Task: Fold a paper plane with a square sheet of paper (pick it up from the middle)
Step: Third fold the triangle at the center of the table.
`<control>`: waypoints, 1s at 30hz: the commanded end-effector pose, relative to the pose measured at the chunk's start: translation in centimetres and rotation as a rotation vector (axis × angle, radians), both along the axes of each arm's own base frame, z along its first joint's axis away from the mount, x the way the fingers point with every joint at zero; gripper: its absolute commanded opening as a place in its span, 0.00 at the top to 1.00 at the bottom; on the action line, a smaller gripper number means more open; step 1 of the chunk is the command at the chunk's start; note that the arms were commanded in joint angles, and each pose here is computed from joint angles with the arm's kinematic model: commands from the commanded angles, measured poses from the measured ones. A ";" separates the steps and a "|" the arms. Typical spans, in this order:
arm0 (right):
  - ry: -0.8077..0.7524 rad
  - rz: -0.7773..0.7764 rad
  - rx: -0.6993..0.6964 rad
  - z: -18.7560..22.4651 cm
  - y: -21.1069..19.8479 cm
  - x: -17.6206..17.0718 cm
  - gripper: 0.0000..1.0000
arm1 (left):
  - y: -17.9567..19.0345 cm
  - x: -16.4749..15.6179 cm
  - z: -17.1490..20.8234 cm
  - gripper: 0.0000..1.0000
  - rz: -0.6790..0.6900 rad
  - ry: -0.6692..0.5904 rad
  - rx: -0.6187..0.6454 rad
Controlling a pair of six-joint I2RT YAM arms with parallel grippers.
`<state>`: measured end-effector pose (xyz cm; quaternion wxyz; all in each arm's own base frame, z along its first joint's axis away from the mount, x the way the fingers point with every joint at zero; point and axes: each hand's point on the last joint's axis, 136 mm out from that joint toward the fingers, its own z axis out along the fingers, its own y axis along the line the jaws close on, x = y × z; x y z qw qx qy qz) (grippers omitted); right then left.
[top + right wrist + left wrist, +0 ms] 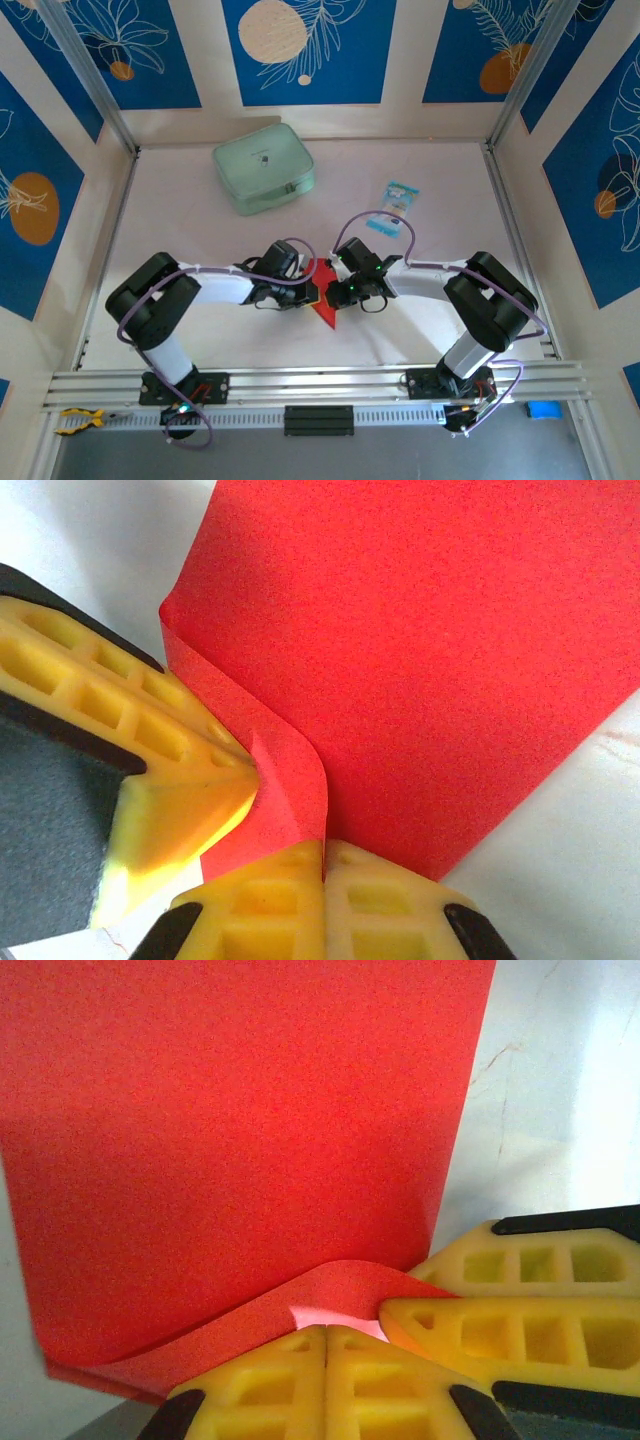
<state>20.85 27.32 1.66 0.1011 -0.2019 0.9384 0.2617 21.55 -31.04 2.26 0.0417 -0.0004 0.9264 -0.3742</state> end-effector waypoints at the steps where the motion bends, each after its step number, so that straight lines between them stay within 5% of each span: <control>1: 0.019 0.002 -0.018 -0.5 -0.2 -0.5 1.00 | 0.4 -0.1 -0.7 1.00 -0.014 -0.005 0.050; 12: 0.022 0.002 0.012 0.3 0.3 -0.5 0.97 | 1.5 -0.7 -2.2 1.00 -0.008 0.012 0.106; 22: 0.056 -0.118 0.188 4.9 0.3 -0.4 0.67 | 1.7 -0.7 -1.9 1.00 -0.002 0.001 0.105; 25: 0.116 -0.114 0.276 5.9 1.1 -1.5 0.67 | 1.7 -0.6 -1.8 1.00 0.002 -0.003 0.100; 30: 0.175 -0.126 0.288 5.4 1.2 -2.8 0.84 | 1.5 -0.6 -1.6 1.00 0.002 -0.007 0.089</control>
